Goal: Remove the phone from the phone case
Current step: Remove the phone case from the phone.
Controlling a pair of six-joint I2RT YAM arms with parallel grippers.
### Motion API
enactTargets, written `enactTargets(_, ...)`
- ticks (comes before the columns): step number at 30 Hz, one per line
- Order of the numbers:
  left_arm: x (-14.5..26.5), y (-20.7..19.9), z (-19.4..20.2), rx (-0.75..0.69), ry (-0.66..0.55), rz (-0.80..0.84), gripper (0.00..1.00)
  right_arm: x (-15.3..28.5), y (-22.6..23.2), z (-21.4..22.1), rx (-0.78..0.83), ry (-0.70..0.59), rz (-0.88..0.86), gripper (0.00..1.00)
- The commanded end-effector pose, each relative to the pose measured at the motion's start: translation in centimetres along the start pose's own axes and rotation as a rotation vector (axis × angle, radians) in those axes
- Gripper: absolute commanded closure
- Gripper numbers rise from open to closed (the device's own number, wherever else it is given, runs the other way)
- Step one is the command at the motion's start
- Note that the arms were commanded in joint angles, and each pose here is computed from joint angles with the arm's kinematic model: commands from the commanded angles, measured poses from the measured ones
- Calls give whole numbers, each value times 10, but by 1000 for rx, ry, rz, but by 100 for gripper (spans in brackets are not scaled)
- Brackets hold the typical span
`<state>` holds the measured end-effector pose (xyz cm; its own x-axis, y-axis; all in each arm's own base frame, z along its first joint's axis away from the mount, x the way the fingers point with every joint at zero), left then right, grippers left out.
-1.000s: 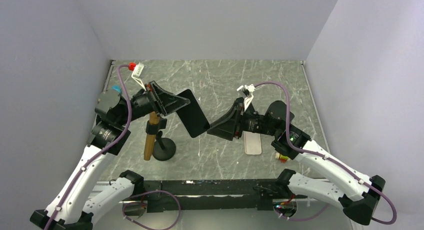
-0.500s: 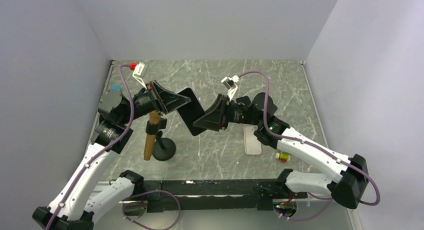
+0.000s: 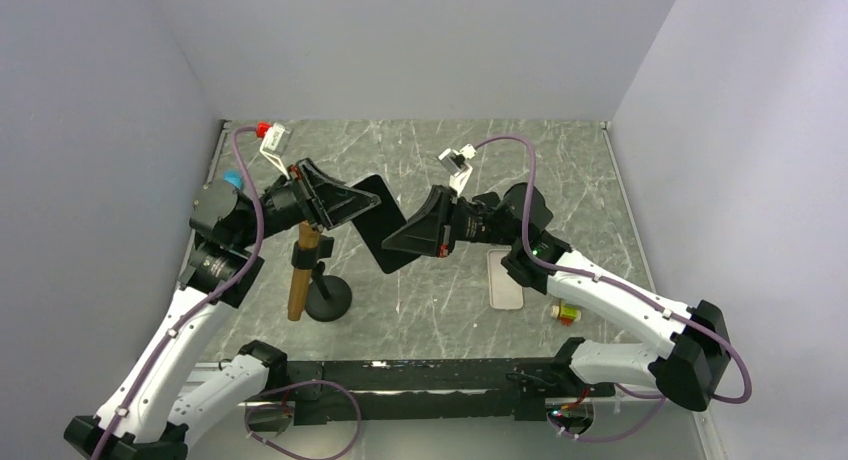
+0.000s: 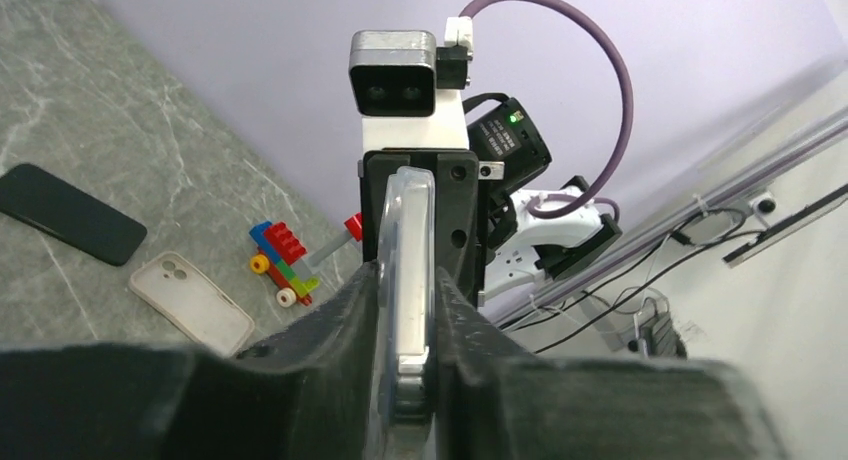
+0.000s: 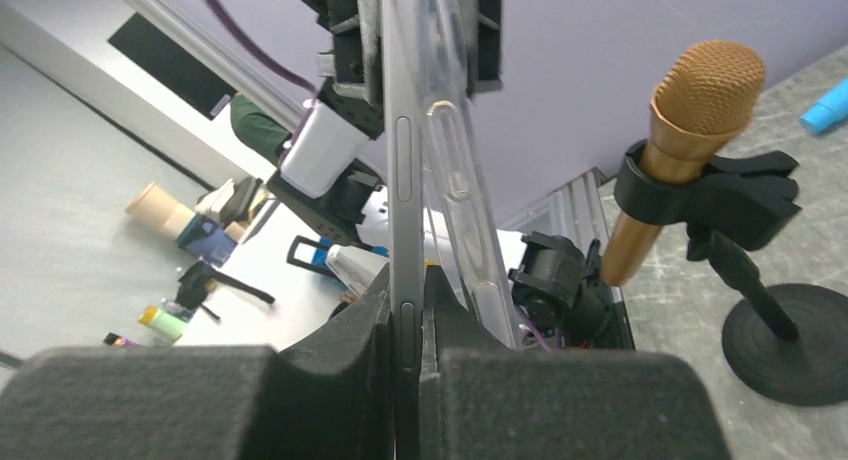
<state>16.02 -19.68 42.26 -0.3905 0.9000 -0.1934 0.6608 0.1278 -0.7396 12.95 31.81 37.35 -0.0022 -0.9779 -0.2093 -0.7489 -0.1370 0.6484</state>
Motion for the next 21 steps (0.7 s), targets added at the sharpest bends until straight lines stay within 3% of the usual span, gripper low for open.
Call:
enactTargets(1, 1, -20, 8, -38, 94, 125, 60, -1, 32, -31, 56, -125, -104, 100)
enactTargets(3, 3, -24, 8, -72, 92, 144, 43, 3, 35, -33, 47, -134, -110, 100)
enactTargets(12, 11, -29, 14, -136, 91, 173, 3, 15, 40, -42, 20, -183, -146, 100)
enactTargets(21, 17, -24, 20, -204, 73, 181, 2, 23, 47, -44, -30, -201, -242, 100)
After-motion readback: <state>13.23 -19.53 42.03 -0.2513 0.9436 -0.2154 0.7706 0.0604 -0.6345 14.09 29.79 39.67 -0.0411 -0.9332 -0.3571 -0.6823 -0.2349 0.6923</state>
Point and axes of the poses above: each gripper's point midway between its finger pads, its own x axis back along the fingers, its own y axis along the line the jaws close on, z = x × y, the point moved 4 cm from there along x, back along the fingers, and after that the axes turned 4 degrees about x, right-handed, at the moved point
